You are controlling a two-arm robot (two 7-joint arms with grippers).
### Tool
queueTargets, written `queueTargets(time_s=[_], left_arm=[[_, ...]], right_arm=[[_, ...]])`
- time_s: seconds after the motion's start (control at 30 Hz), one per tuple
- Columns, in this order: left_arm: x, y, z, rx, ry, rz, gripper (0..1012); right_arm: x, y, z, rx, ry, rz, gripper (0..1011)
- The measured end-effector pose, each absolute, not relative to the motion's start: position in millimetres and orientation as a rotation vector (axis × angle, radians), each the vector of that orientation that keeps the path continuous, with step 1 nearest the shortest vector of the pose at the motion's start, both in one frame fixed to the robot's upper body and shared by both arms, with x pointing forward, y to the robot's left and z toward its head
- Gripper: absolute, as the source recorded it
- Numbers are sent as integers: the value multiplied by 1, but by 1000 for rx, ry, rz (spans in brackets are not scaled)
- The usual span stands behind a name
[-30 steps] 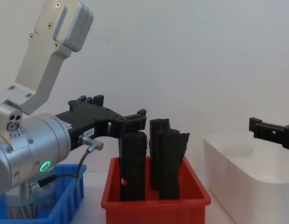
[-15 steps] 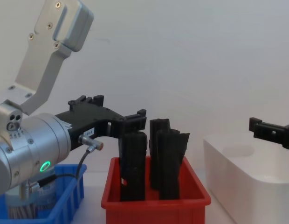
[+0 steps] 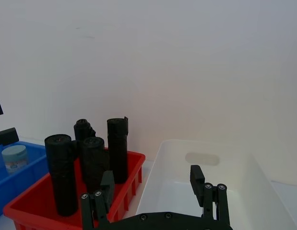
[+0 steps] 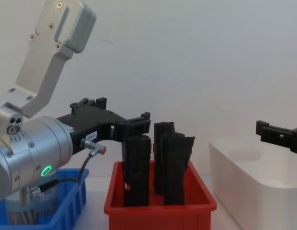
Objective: Pick the cotton swabs from the blue box and place them into the white box.
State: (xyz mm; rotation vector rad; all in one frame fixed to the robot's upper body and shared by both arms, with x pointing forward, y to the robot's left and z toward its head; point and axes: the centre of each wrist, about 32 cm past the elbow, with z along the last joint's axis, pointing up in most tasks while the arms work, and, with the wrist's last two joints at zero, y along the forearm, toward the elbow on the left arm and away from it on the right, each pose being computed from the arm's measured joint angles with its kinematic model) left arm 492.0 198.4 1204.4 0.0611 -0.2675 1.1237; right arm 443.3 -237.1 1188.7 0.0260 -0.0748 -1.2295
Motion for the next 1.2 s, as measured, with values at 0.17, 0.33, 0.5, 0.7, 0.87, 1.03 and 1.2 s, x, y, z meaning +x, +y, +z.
queueTargets(time_s=[0.17,0.33,0.5,0.7,0.87,1.03,1.2], left_arm=[[492,198,1204,61,-268,1124,1000],[492,198,1204,61,-268,1124,999],[492,198,1204,61,-268,1124,1000],[492,198,1204,61,-268,1124,1000],[492,198,1204,61,-268,1124,1000],[492,198,1204,61,-268,1124,1000],[492,198,1204,61,-268,1124,1000]], right_arm=[[443,-237,1189,26,-75,-1230,1002],[443,-237,1189,26,-75,-1229,1001],[443,-237,1189,26,-75,-1229,1002],[445,-237,1189,27,-75,-1227,1002],[454,-237,1190,32,-67,-1211,1002],[475,-237,1190,36,-44,-1174,1002],[497,-236,1191,33,-17,-1131,1002]])
